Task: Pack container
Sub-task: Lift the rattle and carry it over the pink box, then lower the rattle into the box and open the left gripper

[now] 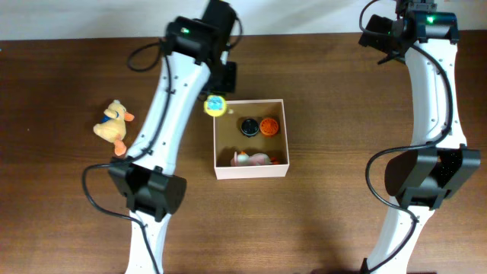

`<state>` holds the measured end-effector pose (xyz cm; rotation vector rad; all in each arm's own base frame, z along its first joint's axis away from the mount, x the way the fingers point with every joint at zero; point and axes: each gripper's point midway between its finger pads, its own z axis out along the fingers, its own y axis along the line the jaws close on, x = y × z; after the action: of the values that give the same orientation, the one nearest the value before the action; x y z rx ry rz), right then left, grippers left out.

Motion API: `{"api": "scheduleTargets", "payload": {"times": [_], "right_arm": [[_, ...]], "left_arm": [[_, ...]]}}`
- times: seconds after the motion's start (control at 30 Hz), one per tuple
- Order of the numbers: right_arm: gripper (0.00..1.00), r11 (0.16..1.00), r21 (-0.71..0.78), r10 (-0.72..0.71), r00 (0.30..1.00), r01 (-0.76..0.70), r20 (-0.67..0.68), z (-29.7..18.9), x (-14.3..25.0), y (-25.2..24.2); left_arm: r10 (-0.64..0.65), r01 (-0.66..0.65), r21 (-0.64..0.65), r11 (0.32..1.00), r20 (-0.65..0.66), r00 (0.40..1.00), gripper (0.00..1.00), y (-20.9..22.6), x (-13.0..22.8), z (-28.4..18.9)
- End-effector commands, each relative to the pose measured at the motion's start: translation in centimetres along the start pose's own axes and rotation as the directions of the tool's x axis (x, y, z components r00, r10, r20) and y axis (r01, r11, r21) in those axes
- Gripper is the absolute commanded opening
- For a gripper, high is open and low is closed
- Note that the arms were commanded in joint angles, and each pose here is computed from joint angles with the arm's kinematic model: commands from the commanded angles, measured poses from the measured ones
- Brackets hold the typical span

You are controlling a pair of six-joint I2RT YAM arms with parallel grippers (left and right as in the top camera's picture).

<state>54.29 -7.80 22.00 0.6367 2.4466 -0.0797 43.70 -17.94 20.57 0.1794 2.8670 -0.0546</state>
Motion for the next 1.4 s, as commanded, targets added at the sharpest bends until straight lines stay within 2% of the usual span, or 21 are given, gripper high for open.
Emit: {"api": "scheduleTargets", "payload": {"times": [0.0, 0.1, 0.33, 0.77, 1.0, 1.37], "right_arm": [[0.99, 1.0, 0.0, 0.007, 1.0, -0.007, -0.011, 0.5, 0.3, 0.3], [0.99, 1.0, 0.0, 0.007, 1.0, -0.007, -0.011, 0.5, 0.3, 0.3], [0.99, 1.0, 0.0, 0.007, 1.0, -0.007, -0.011, 0.5, 0.3, 0.3], [0.99, 1.0, -0.001, 0.007, 1.0, -0.007, -0.011, 0.5, 0.3, 0.3], [0.99, 1.0, -0.001, 0.007, 1.0, -0.007, -0.011, 0.5, 0.3, 0.3], [0.99, 1.0, 0.0, 0.007, 1.0, -0.007, -0.011, 0.5, 0.3, 0.3]], "left_arm": [[0.019, -0.019, 0.02, 1.0, 0.003, 1.0, 0.16, -2.1, 0.4, -0.2], [-0.005, 0.005, 0.013, 1.0, -0.006, 1.0, 0.15, -3.3, 1.1, -0.3], [-0.054, 0.052, -0.096, 0.994, -0.016, 0.998, 0.15, -3.6, 2.3, 1.0], [-0.142, 0.121, -0.166, 0.979, -0.12, 0.983, 0.12, -3.1, 5.2, 8.9], [-0.119, 0.092, -0.171, 0.981, -0.161, 0.98, 0.11, -3.9, 6.9, 11.1], [-0.117, 0.098, -0.188, 0.977, -0.093, 0.989, 0.12, -3.7, 5.7, 12.1]]}}
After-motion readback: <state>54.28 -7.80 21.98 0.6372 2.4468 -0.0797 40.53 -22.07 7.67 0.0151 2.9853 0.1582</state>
